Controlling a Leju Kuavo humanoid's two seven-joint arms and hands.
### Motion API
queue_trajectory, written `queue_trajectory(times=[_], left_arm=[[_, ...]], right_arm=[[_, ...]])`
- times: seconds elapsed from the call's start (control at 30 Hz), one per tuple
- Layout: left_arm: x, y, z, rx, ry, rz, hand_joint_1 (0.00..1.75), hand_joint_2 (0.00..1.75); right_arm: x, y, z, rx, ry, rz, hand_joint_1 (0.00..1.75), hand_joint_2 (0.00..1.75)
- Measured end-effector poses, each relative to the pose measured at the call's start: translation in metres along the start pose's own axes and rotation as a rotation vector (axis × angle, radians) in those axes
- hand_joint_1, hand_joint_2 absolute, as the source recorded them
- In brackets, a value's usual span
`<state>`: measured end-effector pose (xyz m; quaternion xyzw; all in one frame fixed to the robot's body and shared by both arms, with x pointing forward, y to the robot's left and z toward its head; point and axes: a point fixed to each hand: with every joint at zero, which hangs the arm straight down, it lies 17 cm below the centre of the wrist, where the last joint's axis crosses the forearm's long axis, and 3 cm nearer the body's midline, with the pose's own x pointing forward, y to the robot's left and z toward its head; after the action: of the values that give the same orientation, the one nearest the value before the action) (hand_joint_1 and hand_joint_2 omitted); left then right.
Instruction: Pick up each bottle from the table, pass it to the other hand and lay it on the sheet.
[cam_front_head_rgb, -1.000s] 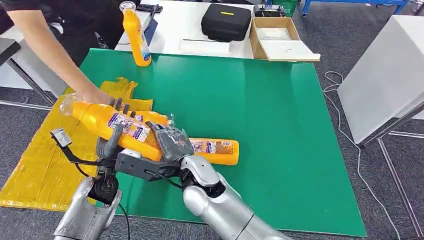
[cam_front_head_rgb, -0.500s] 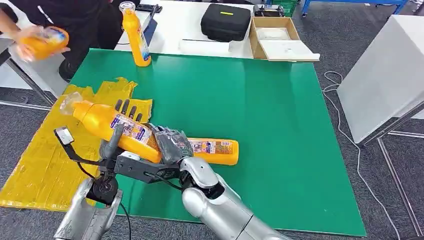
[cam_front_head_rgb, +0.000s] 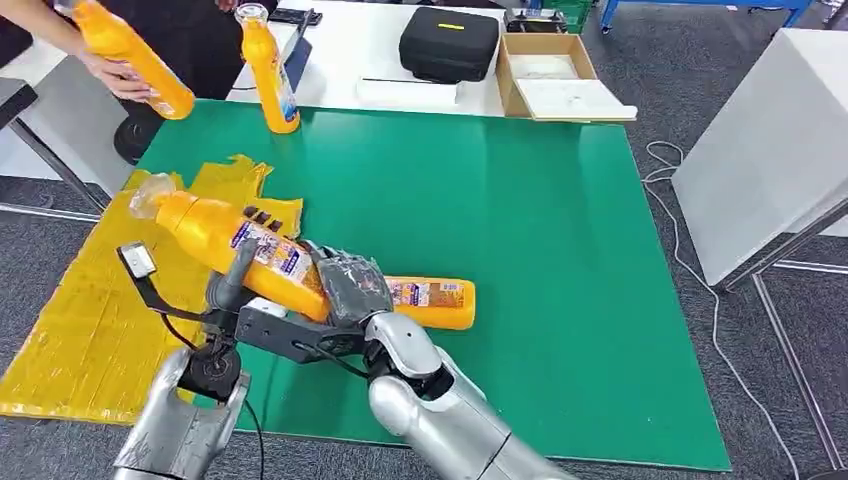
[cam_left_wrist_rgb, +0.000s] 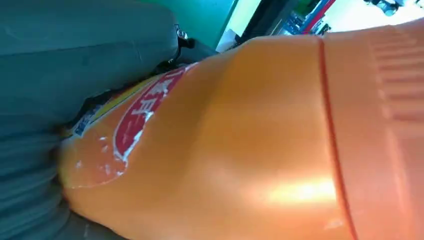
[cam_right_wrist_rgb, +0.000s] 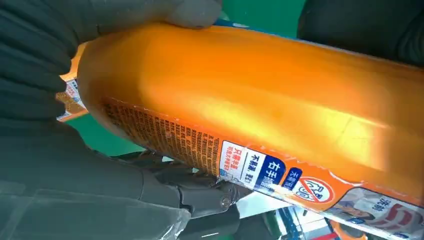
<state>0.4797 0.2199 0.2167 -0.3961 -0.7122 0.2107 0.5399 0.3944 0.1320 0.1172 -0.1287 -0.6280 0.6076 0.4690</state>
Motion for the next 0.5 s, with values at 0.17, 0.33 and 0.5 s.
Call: queue_trajectory(times=[0.17,0.33,0.5], left_arm=[[-0.0001,-0.0028,-0.0018,-0.005,-0.002,0.005,1.75,1.75],[-0.0011,-0.0034,-0.0020,-0.006,0.002,0.007,1.75,1.75],[-0.0021,-0.0052,-0.0032,-0.009,0.006,0.007,1.75,1.75]], right_arm=[[-0.0018,-0.0002,0.0015,-0.006,0.006,0.002,1.75,1.75],[-0.0063,0.0007,0.0041,-0.012,0.021,-0.003,1.75,1.75],[-0.0088,0.0006,0.0053,-0.016,0.029,-0.013,1.75,1.75]])
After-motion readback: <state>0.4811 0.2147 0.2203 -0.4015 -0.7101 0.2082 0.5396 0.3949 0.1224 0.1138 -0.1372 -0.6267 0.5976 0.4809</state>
